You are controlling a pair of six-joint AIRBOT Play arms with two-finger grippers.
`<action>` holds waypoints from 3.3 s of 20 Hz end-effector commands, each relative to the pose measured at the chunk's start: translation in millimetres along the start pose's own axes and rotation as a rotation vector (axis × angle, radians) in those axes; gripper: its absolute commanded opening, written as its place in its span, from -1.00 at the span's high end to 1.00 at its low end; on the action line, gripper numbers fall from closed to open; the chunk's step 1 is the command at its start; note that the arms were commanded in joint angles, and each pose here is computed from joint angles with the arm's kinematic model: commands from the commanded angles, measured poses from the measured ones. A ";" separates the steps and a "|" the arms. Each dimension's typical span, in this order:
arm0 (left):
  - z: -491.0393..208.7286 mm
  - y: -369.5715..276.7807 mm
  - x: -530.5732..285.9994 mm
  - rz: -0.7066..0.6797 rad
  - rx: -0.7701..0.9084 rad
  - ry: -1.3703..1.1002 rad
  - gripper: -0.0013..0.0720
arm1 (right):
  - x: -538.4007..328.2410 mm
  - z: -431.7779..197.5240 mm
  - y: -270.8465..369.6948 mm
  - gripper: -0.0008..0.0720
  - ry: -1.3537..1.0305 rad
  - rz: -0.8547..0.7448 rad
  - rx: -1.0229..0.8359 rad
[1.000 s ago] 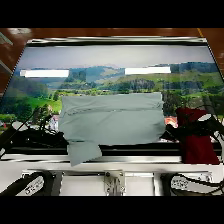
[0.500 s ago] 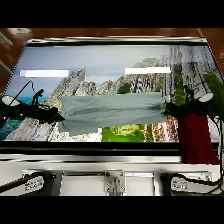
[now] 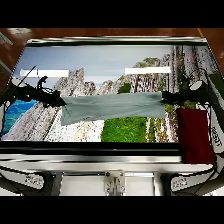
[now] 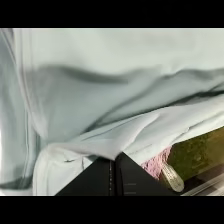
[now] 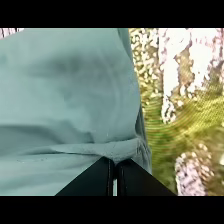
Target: Fold the shirts.
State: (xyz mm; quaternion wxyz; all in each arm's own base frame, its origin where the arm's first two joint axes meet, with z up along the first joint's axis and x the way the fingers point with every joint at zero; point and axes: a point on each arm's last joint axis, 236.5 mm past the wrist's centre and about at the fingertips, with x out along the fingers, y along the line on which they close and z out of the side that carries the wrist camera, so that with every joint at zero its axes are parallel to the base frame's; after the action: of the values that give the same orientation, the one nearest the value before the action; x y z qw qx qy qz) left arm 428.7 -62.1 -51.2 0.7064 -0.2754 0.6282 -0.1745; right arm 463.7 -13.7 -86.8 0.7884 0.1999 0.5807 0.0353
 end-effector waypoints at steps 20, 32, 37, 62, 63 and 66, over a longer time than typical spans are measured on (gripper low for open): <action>35.1 3.6 -28.9 -0.037 -0.068 -0.016 -0.38 | -18.2 22.7 -24.0 -0.93 -0.065 0.134 0.240; 15.7 -29.2 -14.0 -0.059 -0.002 0.066 -0.38 | 47.9 -8.0 14.7 0.09 0.069 0.201 0.219; 22.1 -59.1 -7.8 -0.143 0.002 0.039 0.29 | -2.5 13.2 33.5 0.80 -0.033 0.221 0.036; -123.1 -360.7 243.1 -0.596 0.111 0.177 0.87 | -260.2 -40.6 154.0 0.80 -0.251 0.358 -0.041; -115.4 -359.2 239.5 -0.599 0.116 0.162 0.87 | -261.1 -36.7 154.0 0.80 -0.268 0.359 -0.037; -74.3 -340.2 210.3 -0.543 0.174 0.078 0.88 | -255.5 -27.2 172.8 0.80 -0.304 0.380 -0.057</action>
State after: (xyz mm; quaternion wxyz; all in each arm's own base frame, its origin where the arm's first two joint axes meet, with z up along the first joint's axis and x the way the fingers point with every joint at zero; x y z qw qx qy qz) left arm 401.5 -487.5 -24.9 0.6097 -0.3776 0.5529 -0.4242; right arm 376.0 68.8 194.2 0.8446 0.2851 0.4224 0.1641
